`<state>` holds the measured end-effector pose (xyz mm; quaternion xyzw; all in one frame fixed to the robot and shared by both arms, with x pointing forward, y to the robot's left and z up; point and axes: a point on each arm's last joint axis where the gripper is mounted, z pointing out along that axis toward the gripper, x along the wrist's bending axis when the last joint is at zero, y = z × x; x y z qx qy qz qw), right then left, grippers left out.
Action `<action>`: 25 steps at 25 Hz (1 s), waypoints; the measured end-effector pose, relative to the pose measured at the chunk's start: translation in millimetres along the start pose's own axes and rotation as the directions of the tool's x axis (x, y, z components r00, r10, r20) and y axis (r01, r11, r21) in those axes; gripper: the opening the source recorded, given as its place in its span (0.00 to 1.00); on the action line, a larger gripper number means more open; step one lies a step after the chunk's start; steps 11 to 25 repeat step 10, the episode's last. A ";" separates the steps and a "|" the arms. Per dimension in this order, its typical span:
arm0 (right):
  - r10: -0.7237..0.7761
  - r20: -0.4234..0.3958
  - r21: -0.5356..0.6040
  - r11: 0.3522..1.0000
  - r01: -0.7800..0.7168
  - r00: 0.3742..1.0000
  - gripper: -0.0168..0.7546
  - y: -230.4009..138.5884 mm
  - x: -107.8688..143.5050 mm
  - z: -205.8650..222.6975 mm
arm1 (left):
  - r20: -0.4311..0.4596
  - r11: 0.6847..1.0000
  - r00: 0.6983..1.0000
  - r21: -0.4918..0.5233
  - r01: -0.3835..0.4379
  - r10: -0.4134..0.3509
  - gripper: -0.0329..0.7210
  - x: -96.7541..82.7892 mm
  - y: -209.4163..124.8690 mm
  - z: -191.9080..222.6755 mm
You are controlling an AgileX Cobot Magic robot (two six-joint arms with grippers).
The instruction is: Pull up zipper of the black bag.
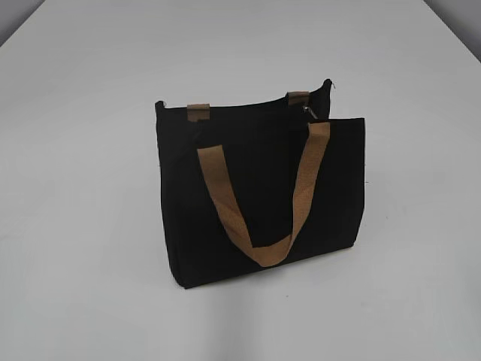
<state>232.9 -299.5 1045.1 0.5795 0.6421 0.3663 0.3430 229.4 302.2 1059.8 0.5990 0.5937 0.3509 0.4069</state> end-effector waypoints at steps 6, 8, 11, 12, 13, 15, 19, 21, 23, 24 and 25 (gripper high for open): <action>0.002 -0.005 0.000 1.000 -0.002 1.000 0.57 0.0 0.4 0.0 | -0.001 1.000 1.000 0.000 0.001 -0.001 0.48 0.0 0.0 0.0; 0.002 -0.005 0.000 1.000 -0.002 1.000 0.57 0.0 0.4 0.0 | -0.001 1.000 1.000 0.000 0.001 -0.001 0.48 0.0 0.0 0.0; 0.002 -0.005 0.000 1.000 -0.002 1.000 0.57 0.0 0.4 0.0 | -0.001 1.000 1.000 0.000 0.001 -0.001 0.48 0.0 0.0 0.0; 0.002 -0.005 0.000 1.000 -0.002 1.000 0.57 0.0 0.4 0.0 | -0.001 1.000 1.000 0.000 0.001 -0.001 0.48 0.0 0.0 0.0; 0.002 -0.005 0.000 1.000 -0.002 1.000 0.57 0.0 0.4 0.0 | -0.001 1.000 1.000 0.000 0.001 -0.001 0.48 0.0 0.0 0.0; 0.002 -0.005 0.000 1.000 -0.002 1.000 0.57 0.0 0.4 0.0 | -0.001 1.000 1.000 0.000 0.001 -0.001 0.48 0.0 0.0 0.0; 0.002 -0.005 0.000 1.000 -0.002 1.000 0.57 0.0 0.4 0.0 | -0.001 1.000 1.000 0.000 0.001 -0.001 0.48 0.0 0.0 0.0; 0.002 -0.005 0.000 1.000 -0.002 1.000 0.57 0.0 0.4 0.0 | -0.001 1.000 1.000 0.000 0.001 -0.001 0.48 0.0 0.0 0.0; 0.002 -0.005 0.000 1.000 -0.002 1.000 0.57 0.0 0.4 0.0 | -0.001 1.000 1.000 0.000 0.001 -0.001 0.48 0.0 0.0 0.0; 0.002 -0.005 0.000 1.000 -0.002 1.000 0.57 0.0 0.4 0.0 | -0.001 1.000 1.000 0.000 0.001 -0.001 0.48 0.0 0.0 0.0; 0.002 -0.005 0.000 1.000 -0.002 1.000 0.57 0.0 0.4 0.0 | -0.001 1.000 1.000 0.000 0.001 -0.001 0.48 0.0 0.0 0.0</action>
